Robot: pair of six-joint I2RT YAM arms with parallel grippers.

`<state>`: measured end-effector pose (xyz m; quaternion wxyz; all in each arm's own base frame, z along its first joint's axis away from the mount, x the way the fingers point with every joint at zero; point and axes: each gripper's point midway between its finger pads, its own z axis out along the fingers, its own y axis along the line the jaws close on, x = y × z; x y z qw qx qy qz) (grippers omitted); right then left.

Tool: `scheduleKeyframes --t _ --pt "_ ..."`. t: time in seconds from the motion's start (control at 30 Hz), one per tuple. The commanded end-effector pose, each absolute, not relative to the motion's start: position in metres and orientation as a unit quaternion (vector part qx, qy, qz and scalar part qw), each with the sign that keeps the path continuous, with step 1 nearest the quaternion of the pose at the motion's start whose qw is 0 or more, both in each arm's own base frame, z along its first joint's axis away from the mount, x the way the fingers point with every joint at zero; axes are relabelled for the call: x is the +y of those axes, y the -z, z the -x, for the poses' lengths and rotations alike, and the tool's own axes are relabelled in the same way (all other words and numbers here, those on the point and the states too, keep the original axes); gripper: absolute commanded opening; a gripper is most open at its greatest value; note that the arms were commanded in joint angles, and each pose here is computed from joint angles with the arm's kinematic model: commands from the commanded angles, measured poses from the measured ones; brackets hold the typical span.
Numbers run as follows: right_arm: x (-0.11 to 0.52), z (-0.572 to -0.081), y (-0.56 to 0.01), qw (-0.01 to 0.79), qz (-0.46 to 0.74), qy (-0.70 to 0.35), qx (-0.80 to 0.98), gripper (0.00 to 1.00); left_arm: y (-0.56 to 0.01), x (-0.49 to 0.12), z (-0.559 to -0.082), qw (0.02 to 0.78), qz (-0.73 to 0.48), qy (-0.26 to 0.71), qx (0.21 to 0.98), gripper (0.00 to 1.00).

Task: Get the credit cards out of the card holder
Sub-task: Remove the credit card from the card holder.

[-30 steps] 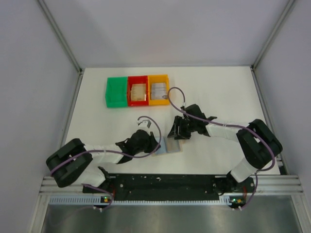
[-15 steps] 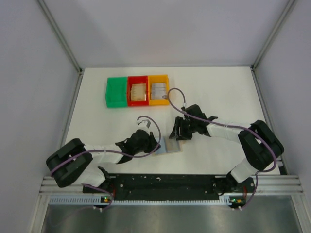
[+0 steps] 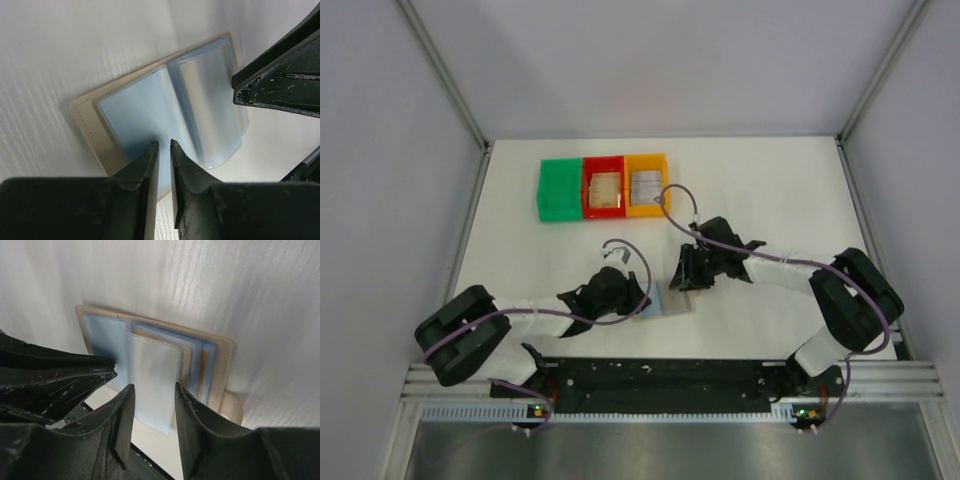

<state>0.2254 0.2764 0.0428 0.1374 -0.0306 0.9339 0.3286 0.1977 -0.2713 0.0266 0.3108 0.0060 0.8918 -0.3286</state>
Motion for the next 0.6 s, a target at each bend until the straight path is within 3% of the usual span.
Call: scheduleKeyframes --t 0.0,0.57 --pt "0.286 -0.234 -0.059 0.158 0.048 -0.338 0.927 0.38 -0.023 -0.268 -0.193 0.306 -0.010 0.330 0.893 0.21" --pt "0.313 -0.229 -0.049 0.136 0.046 -0.386 0.911 0.37 -0.034 -0.273 -0.192 0.316 -0.011 0.357 0.879 0.41"
